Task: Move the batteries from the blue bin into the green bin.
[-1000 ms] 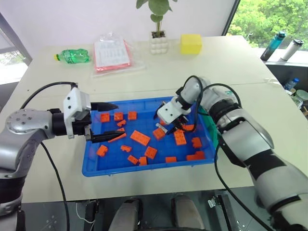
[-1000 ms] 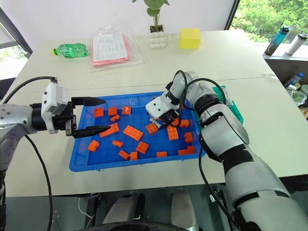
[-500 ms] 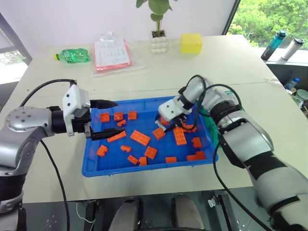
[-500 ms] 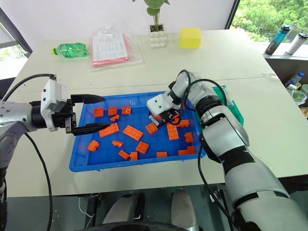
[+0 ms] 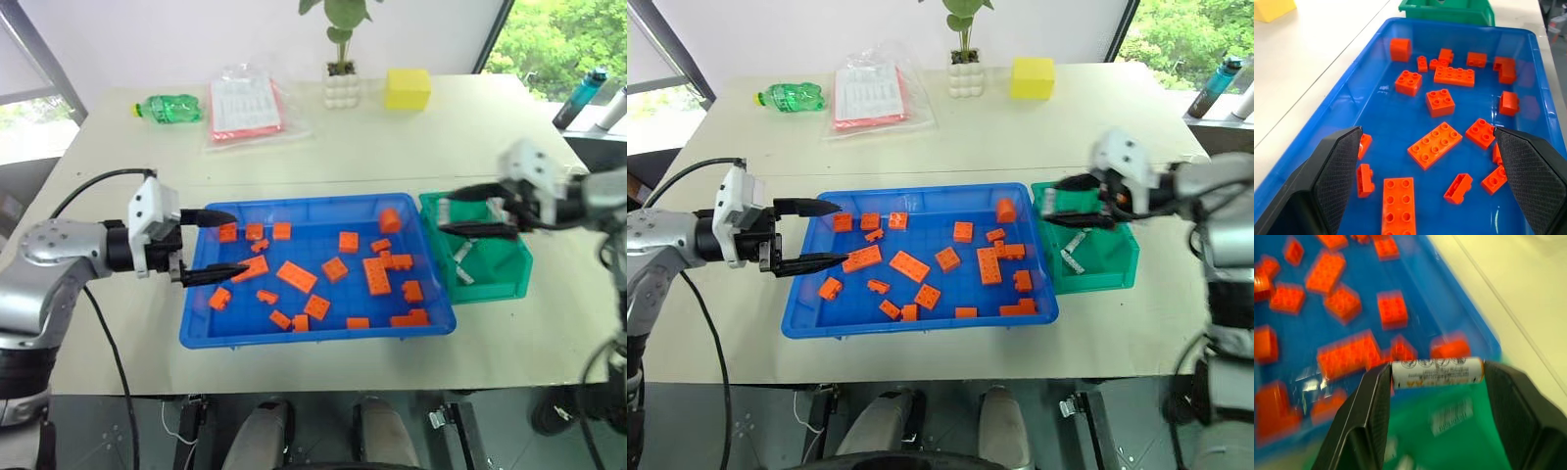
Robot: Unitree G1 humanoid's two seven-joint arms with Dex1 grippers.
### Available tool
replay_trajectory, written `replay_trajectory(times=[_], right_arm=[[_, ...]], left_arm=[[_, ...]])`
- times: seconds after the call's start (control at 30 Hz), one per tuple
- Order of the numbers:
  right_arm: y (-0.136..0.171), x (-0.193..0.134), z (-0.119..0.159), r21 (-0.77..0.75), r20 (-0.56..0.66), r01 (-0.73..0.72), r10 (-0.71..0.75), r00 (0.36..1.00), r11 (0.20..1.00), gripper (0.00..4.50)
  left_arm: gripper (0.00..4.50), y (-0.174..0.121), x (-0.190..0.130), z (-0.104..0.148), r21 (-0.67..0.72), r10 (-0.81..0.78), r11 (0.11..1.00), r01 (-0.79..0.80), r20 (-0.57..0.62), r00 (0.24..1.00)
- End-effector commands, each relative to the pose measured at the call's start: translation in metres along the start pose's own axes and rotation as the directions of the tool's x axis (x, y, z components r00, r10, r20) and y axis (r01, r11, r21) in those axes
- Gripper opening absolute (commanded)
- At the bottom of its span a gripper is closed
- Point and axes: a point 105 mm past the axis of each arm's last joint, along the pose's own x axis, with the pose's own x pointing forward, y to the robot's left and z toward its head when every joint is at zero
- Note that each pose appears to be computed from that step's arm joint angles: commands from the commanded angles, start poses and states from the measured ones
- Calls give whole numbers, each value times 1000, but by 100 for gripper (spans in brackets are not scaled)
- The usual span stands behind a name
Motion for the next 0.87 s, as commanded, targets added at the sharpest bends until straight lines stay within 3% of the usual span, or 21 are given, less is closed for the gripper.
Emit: replay_trajectory(times=[0.03, 0.1, 0.23, 0.27, 0.4, 0.67, 0.87], right_arm=[[-2, -13, -1, 8, 8, 92, -92, 996, 996, 226], [-2, -14, -3, 25, 6, 106, -106, 994, 994, 226], [-1, -11, -17, 33, -33, 134, -133, 991, 990, 429], [-2, -11, -18, 31, -35, 138, -137, 990, 990, 444], [-7, -17, -16, 42, -15, 152, -152, 988, 987, 444], [3, -82, -43, 186, -19, 34, -31, 999, 982, 444], [0, -89, -62, 243, -31, 67, -61, 998, 968, 444]], left_arm=[[450, 7, -4, 7, 42, 9, 999, -9, 2, 1000], [450, 8, -4, 7, 44, 7, 999, -7, 2, 1000], [450, 9, -2, 8, 45, 2, 999, -3, 6, 1000], [450, 9, -1, 8, 46, 2, 999, -2, 6, 1000], [450, 9, -4, 11, 36, 19, 999, -19, 21, 1000], [450, 12, -49, 8, -36, 90, 995, -91, -26, 996], [450, 21, -62, 7, -30, 144, 989, -145, -34, 989]])
